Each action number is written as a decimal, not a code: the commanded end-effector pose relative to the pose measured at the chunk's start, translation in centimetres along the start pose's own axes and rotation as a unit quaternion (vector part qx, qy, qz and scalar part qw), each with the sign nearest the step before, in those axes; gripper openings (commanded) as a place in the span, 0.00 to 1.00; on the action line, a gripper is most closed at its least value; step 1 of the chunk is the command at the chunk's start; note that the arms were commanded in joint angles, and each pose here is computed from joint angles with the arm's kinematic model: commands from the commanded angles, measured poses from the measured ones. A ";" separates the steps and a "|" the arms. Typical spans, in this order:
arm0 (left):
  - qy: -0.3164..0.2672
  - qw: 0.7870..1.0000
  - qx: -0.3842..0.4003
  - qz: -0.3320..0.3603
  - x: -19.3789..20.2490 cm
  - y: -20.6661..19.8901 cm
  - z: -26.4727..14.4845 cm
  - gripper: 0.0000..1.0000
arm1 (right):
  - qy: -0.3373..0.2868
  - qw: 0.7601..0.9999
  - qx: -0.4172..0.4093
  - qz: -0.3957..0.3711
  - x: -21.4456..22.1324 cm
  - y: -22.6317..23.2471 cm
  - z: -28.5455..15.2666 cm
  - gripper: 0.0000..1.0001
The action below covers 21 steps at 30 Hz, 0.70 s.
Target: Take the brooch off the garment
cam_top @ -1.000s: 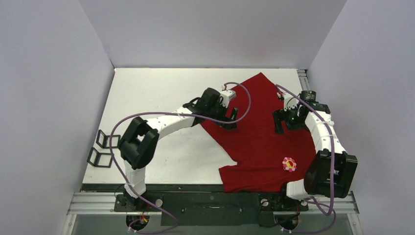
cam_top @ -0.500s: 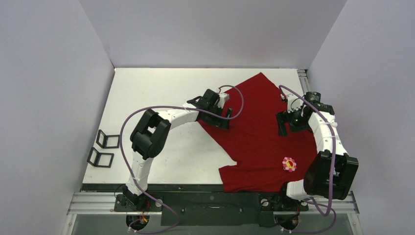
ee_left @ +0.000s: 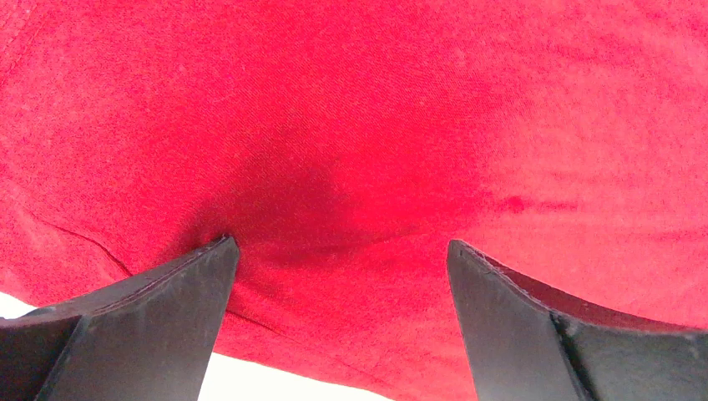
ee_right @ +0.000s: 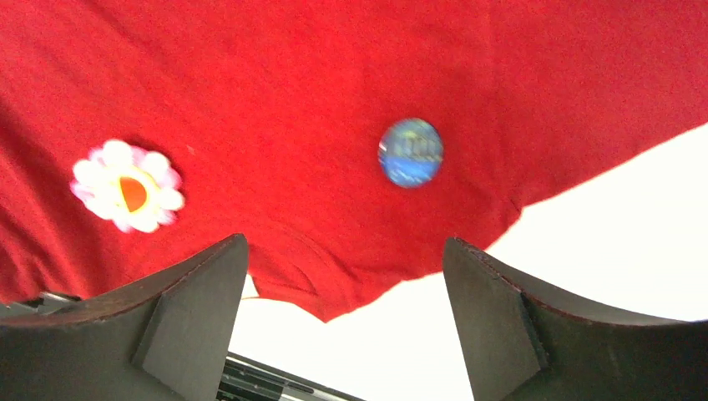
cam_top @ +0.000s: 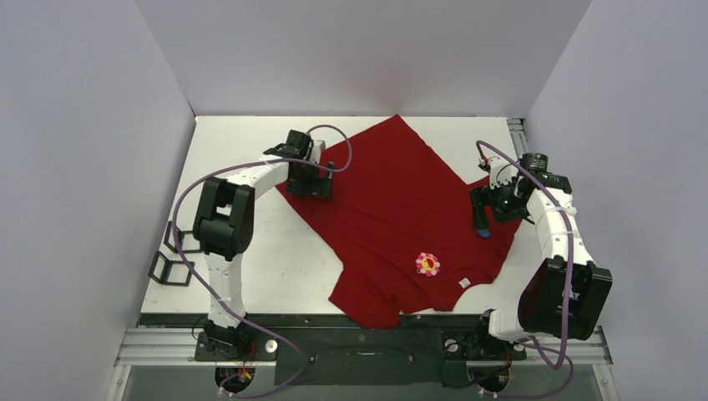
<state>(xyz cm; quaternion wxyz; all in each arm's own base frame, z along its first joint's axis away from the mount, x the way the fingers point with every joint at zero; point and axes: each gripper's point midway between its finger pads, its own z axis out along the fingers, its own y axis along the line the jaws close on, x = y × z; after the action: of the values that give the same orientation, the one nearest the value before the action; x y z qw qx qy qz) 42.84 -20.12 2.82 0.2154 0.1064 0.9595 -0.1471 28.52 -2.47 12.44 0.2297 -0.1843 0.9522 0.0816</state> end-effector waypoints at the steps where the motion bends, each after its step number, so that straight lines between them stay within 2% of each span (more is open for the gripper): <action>1: 0.063 0.993 -0.092 -0.032 2.2 8.5 -2.3 0.96 | -0.016 1.000 -0.012 -0.013 -1.5 0.8 -0.3 0.82; 7: 0.040 0.988 -0.135 -0.055 -0.9 15.3 -3.3 0.96 | -0.019 0.999 -0.032 -0.023 -1.8 2.6 0.3 0.82; 10: 0.022 0.990 -0.129 -0.045 -3.1 15.9 -3.6 0.96 | -0.031 0.998 -0.042 -0.033 -2.7 3.8 0.7 0.82; 14: -0.023 0.999 -0.040 -0.013 -5.7 11.9 -5.1 0.96 | -0.043 0.997 -0.052 -0.046 -3.9 5.4 1.3 0.79; 15: -0.048 0.999 -0.025 0.000 -6.7 10.6 -6.7 0.96 | -0.045 0.997 -0.052 -0.046 -4.0 5.6 1.4 0.78; 21: -0.114 0.988 0.060 0.086 -5.5 1.5 -10.6 0.96 | -0.072 0.995 -0.031 -0.069 -6.1 7.2 2.8 0.66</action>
<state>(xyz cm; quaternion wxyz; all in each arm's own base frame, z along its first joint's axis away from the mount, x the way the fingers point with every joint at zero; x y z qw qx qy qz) 45.67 -9.90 6.04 0.2271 0.0953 0.9615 -0.1219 29.93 5.02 12.70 0.2519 -0.2465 0.9279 0.1219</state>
